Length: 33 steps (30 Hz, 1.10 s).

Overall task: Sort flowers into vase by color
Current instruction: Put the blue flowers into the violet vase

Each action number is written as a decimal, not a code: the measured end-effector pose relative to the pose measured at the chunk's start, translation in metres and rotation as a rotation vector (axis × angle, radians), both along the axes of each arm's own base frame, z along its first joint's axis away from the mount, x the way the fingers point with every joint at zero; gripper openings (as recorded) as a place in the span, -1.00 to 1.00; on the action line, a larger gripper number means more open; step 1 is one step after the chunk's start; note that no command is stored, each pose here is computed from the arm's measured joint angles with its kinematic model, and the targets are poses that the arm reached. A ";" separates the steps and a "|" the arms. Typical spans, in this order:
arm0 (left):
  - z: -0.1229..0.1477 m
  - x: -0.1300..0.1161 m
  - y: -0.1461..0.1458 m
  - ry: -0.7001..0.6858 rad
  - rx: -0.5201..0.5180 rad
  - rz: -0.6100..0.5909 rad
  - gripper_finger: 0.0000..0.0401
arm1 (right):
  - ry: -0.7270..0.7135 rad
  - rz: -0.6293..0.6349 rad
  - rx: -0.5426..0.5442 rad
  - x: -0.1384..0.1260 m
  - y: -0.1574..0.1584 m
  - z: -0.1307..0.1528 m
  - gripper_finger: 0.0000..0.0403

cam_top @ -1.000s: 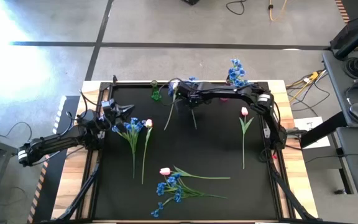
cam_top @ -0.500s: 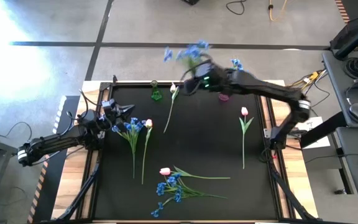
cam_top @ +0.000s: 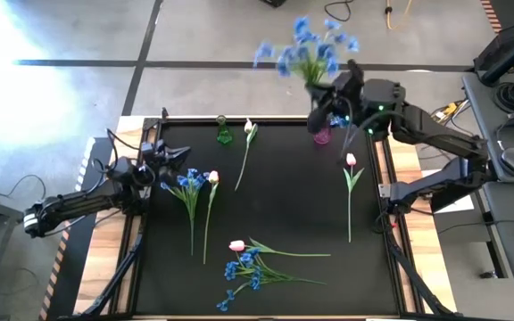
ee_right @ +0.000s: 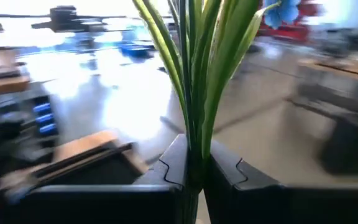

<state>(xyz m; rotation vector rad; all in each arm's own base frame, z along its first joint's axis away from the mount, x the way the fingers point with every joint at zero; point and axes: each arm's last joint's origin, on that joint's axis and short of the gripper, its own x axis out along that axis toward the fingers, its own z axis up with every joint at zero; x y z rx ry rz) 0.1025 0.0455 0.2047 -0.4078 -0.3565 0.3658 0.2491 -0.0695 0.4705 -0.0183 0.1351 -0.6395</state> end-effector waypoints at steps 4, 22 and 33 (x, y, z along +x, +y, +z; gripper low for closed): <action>0.031 0.008 0.000 0.023 0.020 -0.091 -1.00 | -0.016 0.165 0.017 0.007 0.003 -0.015 -0.89; 0.189 0.149 0.079 0.162 0.252 -0.583 -1.00 | -0.126 0.420 -0.042 0.019 0.004 -0.029 -0.89; 0.231 0.263 0.135 0.082 0.289 -0.828 -1.00 | -0.221 0.397 -0.133 -0.027 -0.005 0.001 -0.89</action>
